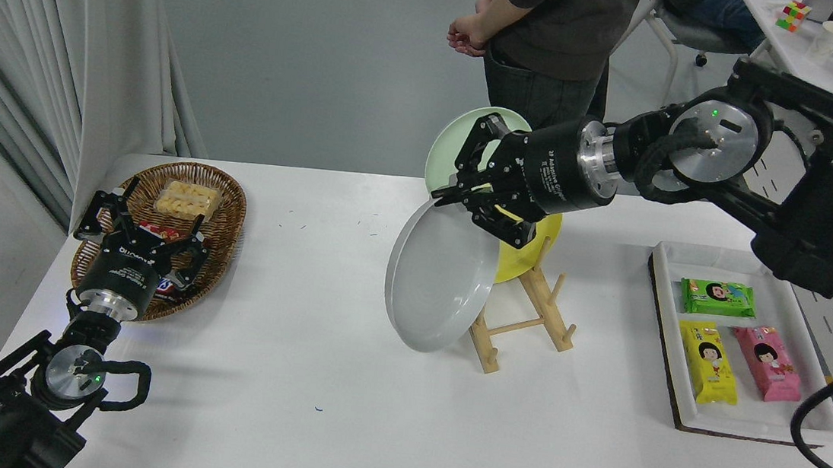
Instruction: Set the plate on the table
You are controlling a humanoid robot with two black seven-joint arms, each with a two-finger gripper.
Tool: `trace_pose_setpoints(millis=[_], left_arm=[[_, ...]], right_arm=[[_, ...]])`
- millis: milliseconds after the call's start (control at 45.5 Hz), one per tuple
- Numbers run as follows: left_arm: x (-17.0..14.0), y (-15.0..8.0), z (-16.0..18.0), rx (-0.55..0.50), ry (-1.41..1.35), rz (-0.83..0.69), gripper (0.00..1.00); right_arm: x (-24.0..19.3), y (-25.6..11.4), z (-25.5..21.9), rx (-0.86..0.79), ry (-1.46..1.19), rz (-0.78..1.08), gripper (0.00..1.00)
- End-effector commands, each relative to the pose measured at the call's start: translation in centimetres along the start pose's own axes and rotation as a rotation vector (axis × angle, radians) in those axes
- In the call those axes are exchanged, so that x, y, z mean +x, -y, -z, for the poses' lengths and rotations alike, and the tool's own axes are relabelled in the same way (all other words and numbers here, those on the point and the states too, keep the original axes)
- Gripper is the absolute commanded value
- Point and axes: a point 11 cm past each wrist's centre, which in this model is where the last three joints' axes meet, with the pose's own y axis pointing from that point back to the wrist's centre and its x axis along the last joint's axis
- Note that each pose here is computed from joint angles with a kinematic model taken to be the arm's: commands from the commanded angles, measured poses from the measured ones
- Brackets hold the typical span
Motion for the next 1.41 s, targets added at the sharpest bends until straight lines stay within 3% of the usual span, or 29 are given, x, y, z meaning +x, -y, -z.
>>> trace_pose_setpoints(millis=[0,549,1055,1385], left_arm=[[0.0,0.0,0.0,0.000,0.000,-0.001,0.98],[0.0,0.0,0.0,0.000,0.000,0.001,0.98],[-0.1,0.1,0.0,0.000,-0.001,0.002,0.98],[0.0,0.0,0.0,0.000,0.000,-0.001,0.98]], right_arm=[[-1.0,2.6,-1.5,-0.003,-0.035,0.027,0.00],[-1.8,4.5,-2.0,-0.017,-0.110,0.041,0.00],[-2.9,6.6,-5.3,-0.148,-0.283,0.142,0.00],[-2.8,10.1,-5.9,-0.263,-0.309,0.077,0.00]])
